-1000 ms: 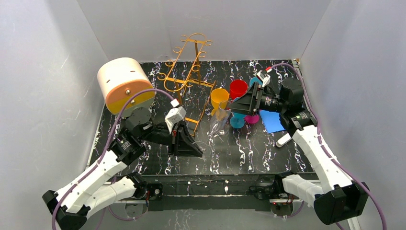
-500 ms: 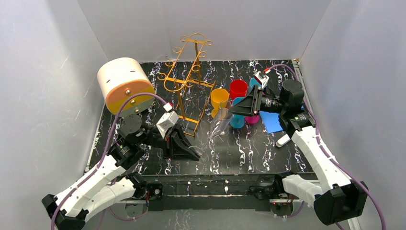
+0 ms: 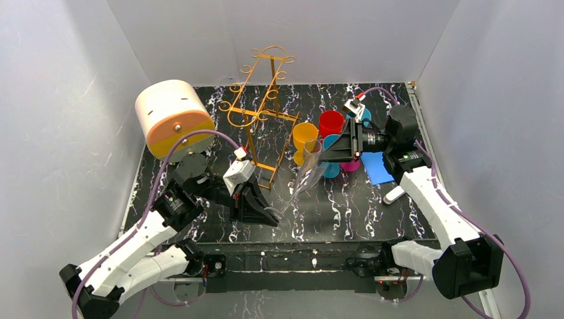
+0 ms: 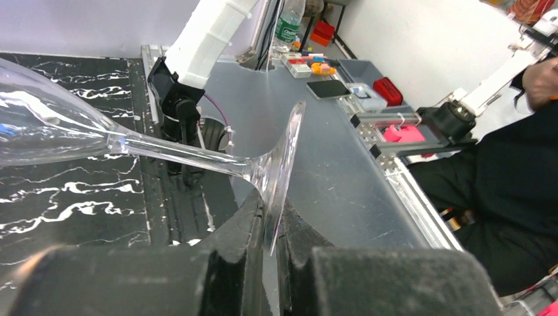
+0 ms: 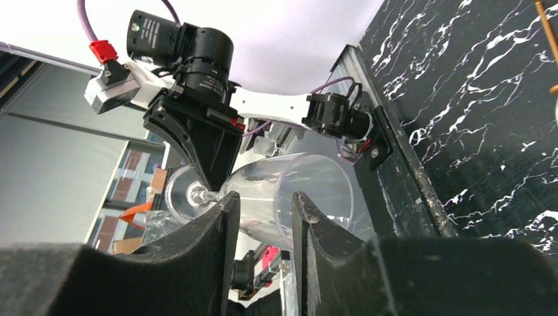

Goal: Take the wine glass off the wine glass rack
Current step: Place the wine glass at the center of the board.

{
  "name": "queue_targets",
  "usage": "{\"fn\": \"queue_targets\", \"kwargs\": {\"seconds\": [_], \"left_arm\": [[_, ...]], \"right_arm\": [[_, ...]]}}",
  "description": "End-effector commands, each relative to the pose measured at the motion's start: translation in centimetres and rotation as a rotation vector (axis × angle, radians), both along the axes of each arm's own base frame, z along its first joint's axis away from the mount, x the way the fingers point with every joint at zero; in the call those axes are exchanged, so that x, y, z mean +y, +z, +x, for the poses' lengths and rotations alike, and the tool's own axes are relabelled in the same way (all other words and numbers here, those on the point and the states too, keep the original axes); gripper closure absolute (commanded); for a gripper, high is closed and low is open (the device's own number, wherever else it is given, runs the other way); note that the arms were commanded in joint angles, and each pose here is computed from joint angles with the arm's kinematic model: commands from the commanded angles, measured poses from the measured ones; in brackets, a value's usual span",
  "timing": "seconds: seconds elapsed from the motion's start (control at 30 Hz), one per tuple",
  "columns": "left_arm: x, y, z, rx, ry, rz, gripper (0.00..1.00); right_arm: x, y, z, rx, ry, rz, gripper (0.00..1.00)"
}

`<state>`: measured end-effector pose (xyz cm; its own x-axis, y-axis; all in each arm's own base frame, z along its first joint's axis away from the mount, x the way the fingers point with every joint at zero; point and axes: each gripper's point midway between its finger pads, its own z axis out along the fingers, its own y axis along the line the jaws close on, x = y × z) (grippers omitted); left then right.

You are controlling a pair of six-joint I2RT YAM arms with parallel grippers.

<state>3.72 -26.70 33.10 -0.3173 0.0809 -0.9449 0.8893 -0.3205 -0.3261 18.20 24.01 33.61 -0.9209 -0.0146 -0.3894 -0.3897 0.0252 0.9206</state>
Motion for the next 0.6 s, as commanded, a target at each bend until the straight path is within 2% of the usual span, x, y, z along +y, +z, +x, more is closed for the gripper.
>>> {"fn": "queue_targets", "kwargs": {"seconds": [0.0, 0.17, 0.33, 0.57], "left_arm": [[0.2, -1.6, 0.4, -0.103, -0.029, 0.090, 1.00], [1.1, -3.8, 1.0, -0.178, -0.026, 0.211, 1.00], [1.8, -4.3, 2.1, -0.232, 0.046, 0.237, 1.00], [1.1, -5.2, 3.9, -0.233, 0.098, 0.259, 1.00]], "right_arm": [[-0.5, 1.5, -2.1, -0.029, 0.135, 0.032, 0.58], [-0.8, 1.9, -2.9, -0.030, 0.180, 0.035, 0.59], [-1.2, 1.9, -3.8, -0.016, 0.229, 0.031, 0.59], [-1.3, 2.0, -4.0, 0.007, 0.274, 0.028, 0.62]]}}
